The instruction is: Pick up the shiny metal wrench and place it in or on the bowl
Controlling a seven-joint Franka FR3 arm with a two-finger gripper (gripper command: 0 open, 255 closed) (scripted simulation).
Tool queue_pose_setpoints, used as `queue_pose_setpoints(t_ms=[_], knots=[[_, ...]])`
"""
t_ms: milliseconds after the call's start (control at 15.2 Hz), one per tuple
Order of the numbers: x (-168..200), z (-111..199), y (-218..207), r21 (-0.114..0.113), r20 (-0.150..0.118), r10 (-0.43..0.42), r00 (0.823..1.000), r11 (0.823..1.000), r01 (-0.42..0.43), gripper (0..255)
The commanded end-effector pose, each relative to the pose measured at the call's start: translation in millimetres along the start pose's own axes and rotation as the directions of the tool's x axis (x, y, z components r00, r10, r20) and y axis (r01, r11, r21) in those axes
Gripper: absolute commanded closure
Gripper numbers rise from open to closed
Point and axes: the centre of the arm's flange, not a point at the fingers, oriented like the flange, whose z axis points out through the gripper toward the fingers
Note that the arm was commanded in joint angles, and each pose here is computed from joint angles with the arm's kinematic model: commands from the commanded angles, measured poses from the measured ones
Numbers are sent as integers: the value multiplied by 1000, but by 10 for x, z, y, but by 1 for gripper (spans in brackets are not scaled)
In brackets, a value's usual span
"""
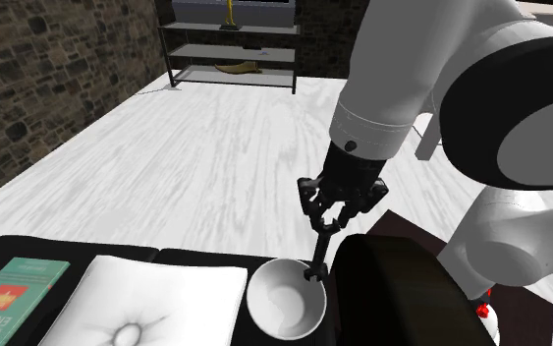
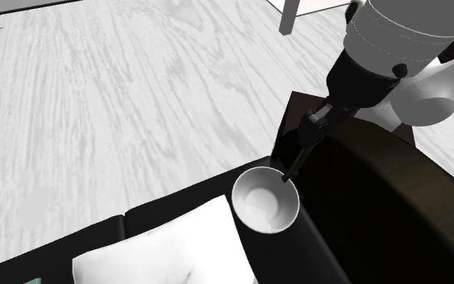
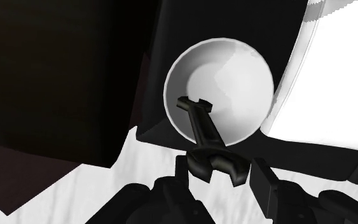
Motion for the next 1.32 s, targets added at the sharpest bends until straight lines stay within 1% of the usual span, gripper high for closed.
queue_pose_setpoints(t_ms=[0,660,1188,1254], knots=[[-9,103,12,0,0,0,1000,1000,0,255],[-40,642,52,0,0,0,1000,1000,0,255],[-40,642,52,0,0,0,1000,1000,0,255],[-40,642,52,0,0,0,1000,1000,0,0]])
